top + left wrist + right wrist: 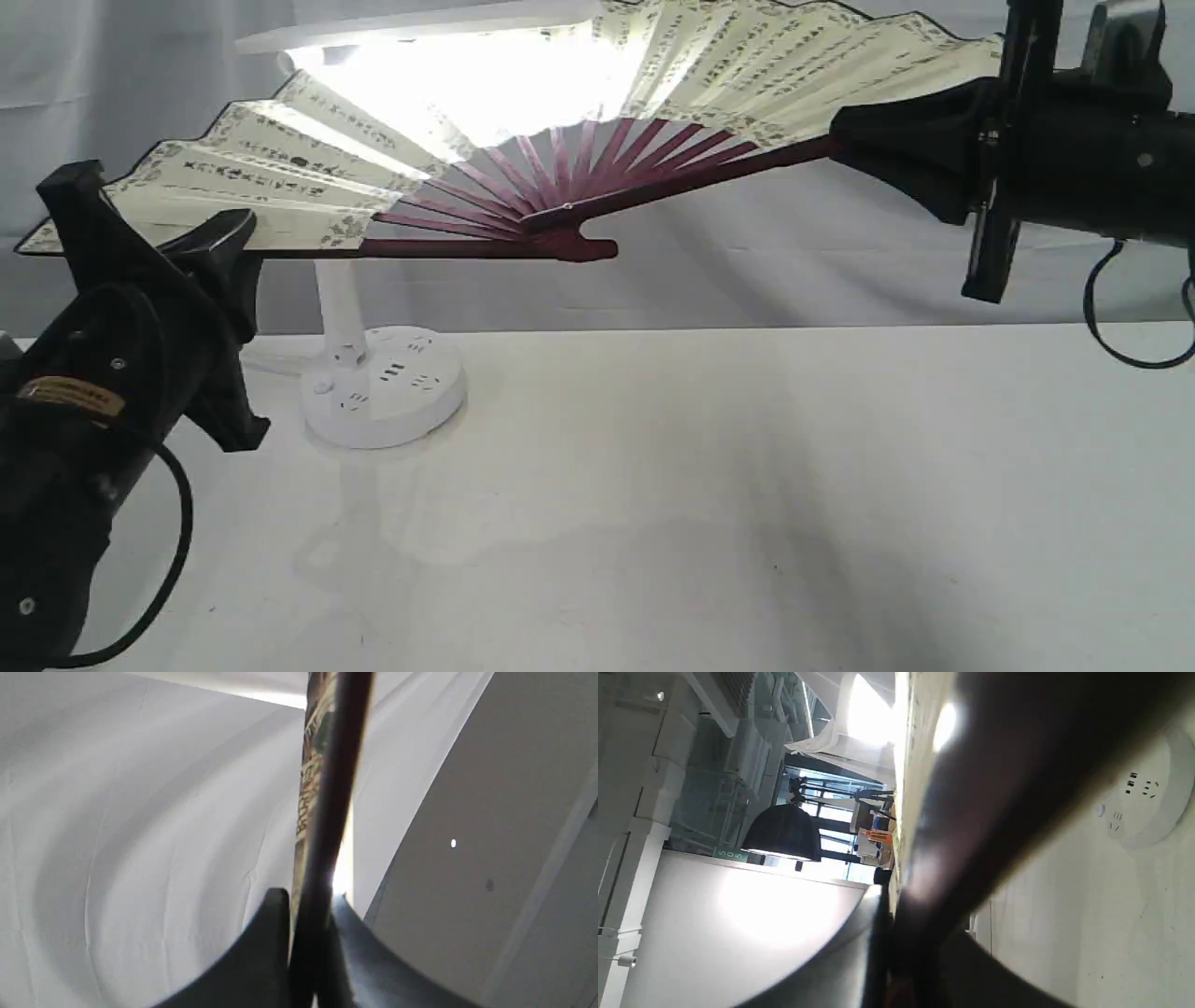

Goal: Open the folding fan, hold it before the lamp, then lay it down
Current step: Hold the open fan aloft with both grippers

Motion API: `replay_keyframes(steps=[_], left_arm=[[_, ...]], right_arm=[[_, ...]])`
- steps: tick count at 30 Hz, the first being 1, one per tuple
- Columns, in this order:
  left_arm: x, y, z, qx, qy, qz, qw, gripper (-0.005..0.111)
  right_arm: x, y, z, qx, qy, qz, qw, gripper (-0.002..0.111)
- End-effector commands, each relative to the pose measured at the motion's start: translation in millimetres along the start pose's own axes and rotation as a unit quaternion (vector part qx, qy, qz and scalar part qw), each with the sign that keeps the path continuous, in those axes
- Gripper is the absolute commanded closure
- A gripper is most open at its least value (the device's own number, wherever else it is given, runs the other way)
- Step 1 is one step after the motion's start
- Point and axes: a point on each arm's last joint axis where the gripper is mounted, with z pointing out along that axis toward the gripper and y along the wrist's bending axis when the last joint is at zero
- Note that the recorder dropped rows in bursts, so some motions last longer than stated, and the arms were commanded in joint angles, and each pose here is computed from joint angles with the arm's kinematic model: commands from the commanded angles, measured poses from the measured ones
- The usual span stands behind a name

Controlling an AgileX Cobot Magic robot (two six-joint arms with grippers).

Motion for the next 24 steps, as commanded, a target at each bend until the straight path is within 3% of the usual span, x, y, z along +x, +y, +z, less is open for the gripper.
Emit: replay_keyframes(steps=[1, 24], left_arm=[[-33.1, -11.3, -1.3, 0.046, -0.122, -0.079, 0.988, 0.106], [-33.3, -11.3, -1.3, 0.046, -0.123, -0.077, 0.988, 0.106]], right_arm=[[-11.7, 0.4, -12.3, 0.017, -0.041, -0.020, 0.999, 0.108], [-11.7, 0.4, -12.3, 0.017, -0.041, -0.023, 0.999, 0.108]])
